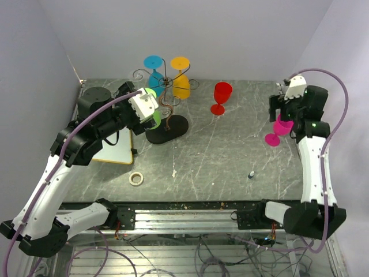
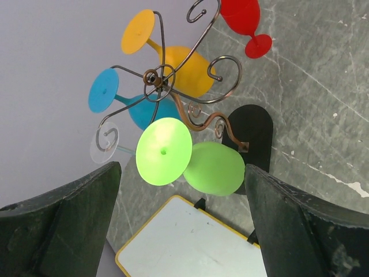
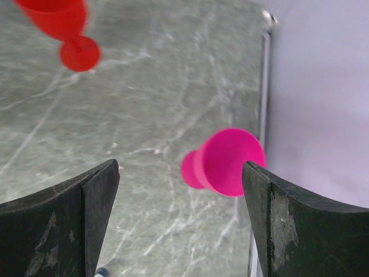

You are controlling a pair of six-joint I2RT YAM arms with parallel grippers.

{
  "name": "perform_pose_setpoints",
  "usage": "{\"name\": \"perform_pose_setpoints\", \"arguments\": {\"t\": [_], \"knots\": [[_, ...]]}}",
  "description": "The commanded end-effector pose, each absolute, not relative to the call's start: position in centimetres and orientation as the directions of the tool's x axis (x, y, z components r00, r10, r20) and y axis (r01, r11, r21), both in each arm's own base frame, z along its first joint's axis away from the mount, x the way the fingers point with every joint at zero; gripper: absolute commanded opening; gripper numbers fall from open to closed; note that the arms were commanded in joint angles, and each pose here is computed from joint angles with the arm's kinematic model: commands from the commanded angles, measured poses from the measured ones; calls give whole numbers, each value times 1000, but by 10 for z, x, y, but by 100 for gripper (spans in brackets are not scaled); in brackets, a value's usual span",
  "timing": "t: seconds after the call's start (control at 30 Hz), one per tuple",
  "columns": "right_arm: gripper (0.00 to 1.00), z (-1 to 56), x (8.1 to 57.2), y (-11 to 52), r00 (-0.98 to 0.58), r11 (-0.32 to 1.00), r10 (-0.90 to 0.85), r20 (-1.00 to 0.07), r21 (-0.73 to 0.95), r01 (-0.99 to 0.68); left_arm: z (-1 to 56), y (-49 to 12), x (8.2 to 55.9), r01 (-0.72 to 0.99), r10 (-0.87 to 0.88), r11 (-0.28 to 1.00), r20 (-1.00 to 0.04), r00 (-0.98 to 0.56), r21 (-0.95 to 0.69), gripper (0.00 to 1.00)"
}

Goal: Place the wine glass upside down on the wine glass rack

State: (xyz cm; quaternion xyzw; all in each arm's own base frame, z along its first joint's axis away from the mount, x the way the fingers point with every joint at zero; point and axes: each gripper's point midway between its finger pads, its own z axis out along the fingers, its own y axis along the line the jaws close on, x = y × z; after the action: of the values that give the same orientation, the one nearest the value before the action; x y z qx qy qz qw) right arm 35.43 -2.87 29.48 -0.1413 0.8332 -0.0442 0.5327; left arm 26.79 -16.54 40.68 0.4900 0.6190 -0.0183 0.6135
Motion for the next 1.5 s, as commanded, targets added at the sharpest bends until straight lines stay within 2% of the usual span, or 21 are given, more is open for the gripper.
{"name": "perform_pose_setpoints", "arguments": {"t": [0.0,0.43,1.03,1.37,1.47], "knots": [[86,284,364,-83,-468,986,-157,-870,-168,-18,418,-164,269,606,539,567,-808,238,557,98],[68,216,366,-155,-603,990,-39,-797,-112,84,414,-170,265,631,530,544,-810,253,553,97],[35,159,371,-154,-691,998,-19,-723,-50,25,409,-177,268,655,533,520,-807,253,548,98],[3,166,372,-155,-686,998,-29,-727,-61,22,413,-177,266,657,530,519,-809,255,547,99],[0,176,371,-153,-669,998,-37,-742,-62,13,416,-175,266,652,528,524,-809,257,548,99]]}}
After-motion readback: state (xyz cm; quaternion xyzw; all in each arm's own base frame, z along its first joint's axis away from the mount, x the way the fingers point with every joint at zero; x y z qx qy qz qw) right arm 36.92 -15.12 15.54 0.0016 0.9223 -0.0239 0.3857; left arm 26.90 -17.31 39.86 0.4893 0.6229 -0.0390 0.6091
